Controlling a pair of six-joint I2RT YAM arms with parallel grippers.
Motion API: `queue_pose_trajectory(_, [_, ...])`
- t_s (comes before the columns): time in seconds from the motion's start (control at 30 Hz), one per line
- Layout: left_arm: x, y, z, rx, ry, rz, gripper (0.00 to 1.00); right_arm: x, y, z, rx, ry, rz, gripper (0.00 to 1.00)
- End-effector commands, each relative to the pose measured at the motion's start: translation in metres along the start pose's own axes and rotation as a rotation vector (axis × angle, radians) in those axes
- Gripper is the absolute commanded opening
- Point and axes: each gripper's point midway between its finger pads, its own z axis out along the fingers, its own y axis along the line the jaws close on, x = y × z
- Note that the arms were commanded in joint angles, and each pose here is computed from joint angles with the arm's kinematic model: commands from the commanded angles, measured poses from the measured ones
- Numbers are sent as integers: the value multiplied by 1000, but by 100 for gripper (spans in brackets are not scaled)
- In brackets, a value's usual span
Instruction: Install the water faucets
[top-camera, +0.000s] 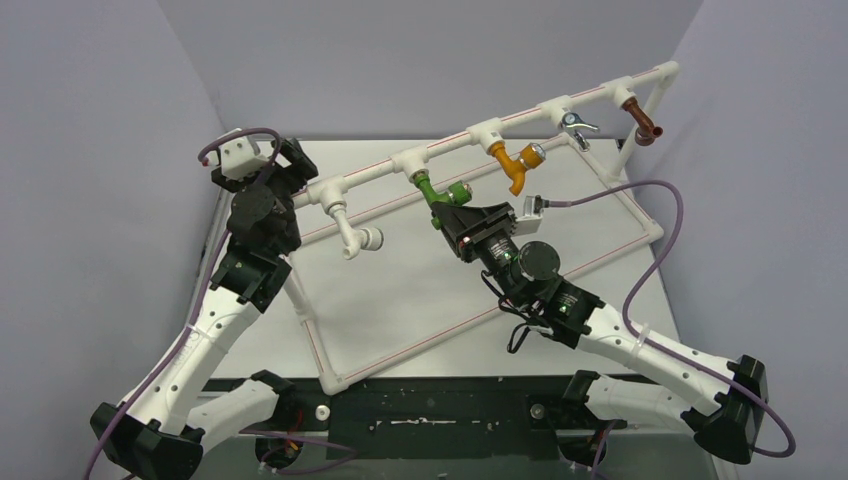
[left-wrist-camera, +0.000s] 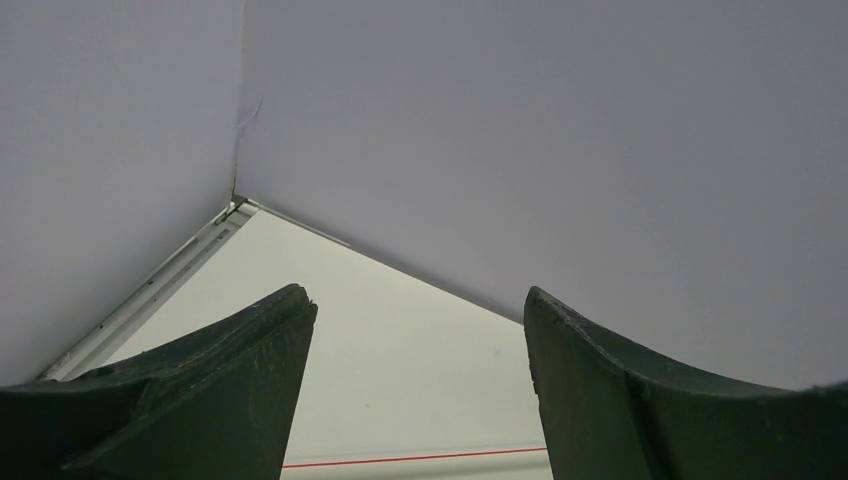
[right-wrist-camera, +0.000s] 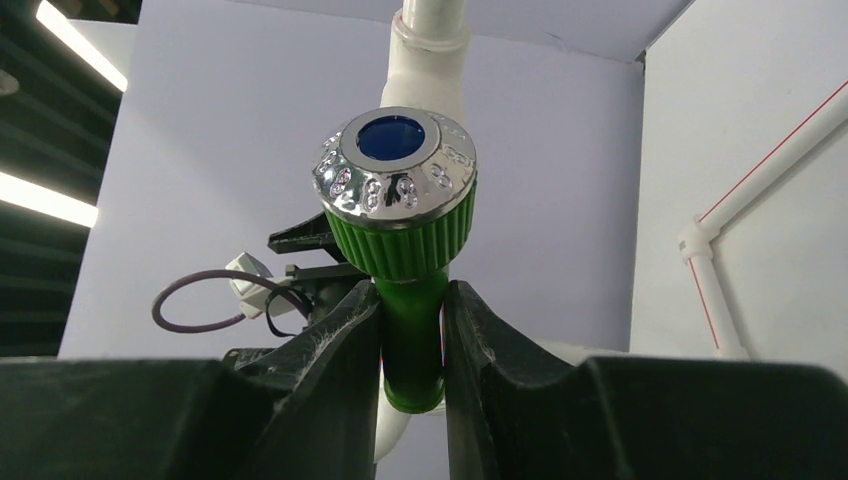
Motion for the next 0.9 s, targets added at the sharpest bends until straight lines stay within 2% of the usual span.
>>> queue_pose_trajectory(0.0, [94,27,-33,27,309,254,74,-57,17,21,-66,-260,182,0])
queue_pose_trajectory(0.57, [96,12,-36,162,316,230,74,-42,-19,33,-24,-186,441,0])
queue_pose_trajectory(0.87, [102,5,-39,225,325,250,74,-41,-14,39,-72,-124,534,0])
